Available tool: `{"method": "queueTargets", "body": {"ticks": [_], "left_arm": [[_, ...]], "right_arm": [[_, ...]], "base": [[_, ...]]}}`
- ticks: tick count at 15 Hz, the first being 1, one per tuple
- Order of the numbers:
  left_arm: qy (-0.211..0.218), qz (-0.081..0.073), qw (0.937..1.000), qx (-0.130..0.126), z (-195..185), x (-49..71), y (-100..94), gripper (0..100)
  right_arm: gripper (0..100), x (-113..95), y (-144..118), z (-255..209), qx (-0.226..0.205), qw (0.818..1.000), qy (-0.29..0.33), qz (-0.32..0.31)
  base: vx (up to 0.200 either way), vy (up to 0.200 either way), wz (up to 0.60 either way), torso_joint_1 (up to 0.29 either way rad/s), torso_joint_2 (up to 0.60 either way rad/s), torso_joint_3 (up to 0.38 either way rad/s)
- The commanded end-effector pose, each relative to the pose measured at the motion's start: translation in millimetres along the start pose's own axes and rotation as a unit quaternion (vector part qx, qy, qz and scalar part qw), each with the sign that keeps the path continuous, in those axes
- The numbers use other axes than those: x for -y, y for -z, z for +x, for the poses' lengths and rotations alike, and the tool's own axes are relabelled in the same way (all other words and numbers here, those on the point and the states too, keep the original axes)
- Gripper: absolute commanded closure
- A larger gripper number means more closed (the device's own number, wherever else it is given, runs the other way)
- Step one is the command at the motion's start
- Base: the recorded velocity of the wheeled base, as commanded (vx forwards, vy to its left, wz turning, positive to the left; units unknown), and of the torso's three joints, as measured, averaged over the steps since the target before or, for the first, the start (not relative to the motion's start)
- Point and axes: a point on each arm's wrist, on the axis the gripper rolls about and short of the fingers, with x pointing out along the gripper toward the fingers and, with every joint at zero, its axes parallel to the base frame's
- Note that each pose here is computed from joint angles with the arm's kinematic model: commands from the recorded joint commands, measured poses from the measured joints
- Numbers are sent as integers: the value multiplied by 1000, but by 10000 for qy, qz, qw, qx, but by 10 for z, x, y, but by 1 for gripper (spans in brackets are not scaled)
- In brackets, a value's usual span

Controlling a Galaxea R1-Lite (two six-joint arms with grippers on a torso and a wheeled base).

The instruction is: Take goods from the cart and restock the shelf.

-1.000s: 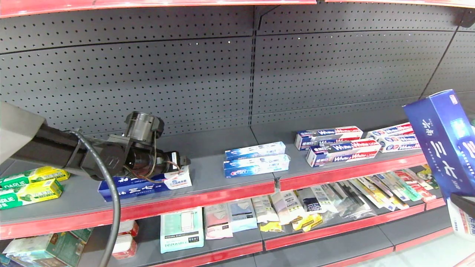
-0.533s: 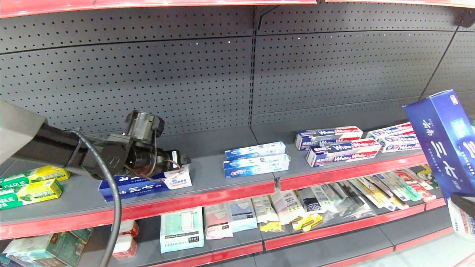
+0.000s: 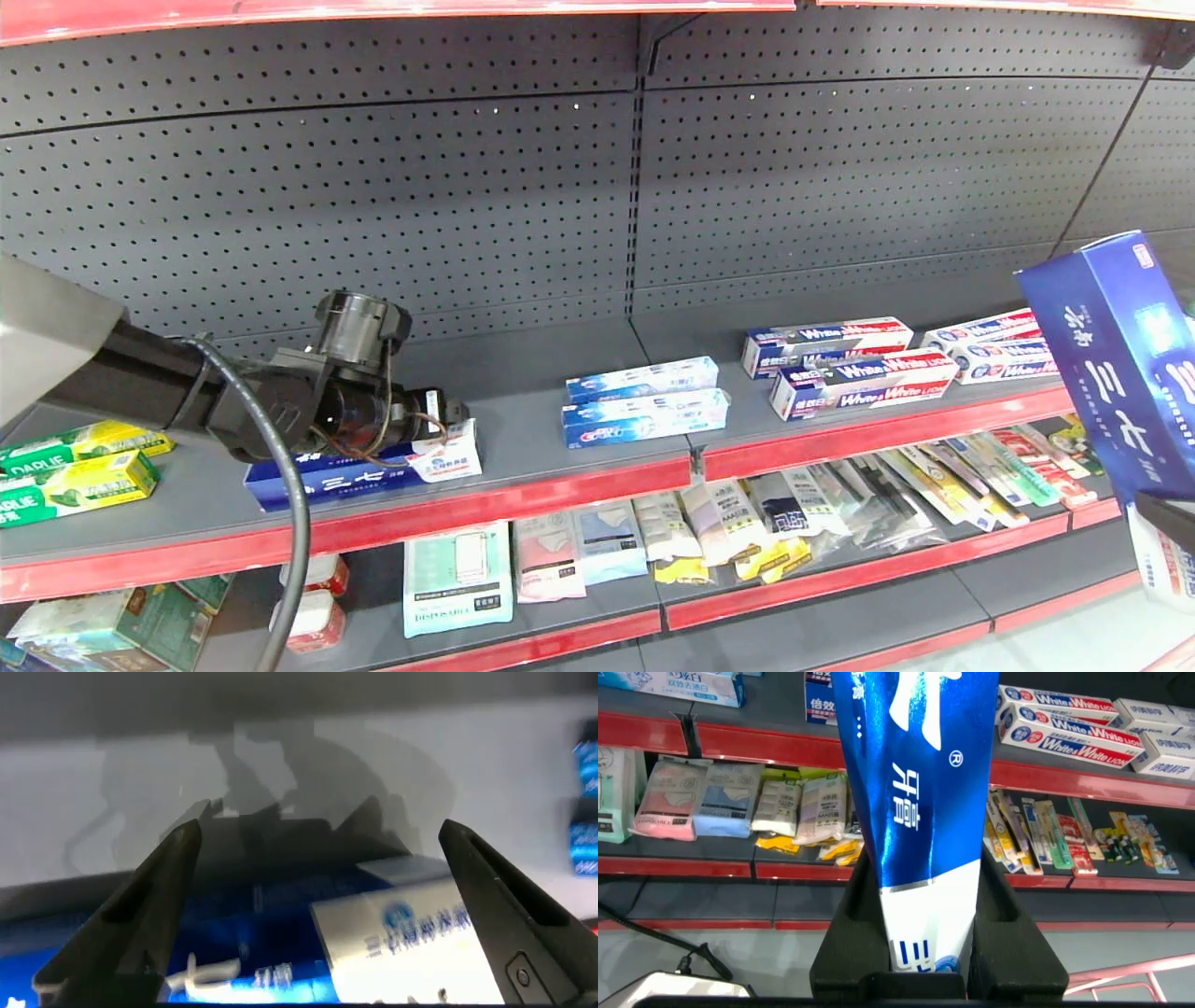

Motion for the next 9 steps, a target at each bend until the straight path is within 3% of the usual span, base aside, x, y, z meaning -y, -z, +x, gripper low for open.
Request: {"method": "queueTargets", "body": {"ticks": [1,9], "left_arm": [[-6,6,10000,-66,15,-6,28,0],[156,-5,9998,-76,0,-1,13,0]], "right_arm": [[100,-1,6,-24,42,10000,20,-4],[100,-5,19,-19,13,10000,12,-4]], "base": [[0,0,0,0,0,0],[0,0,0,0,0,0]]}}
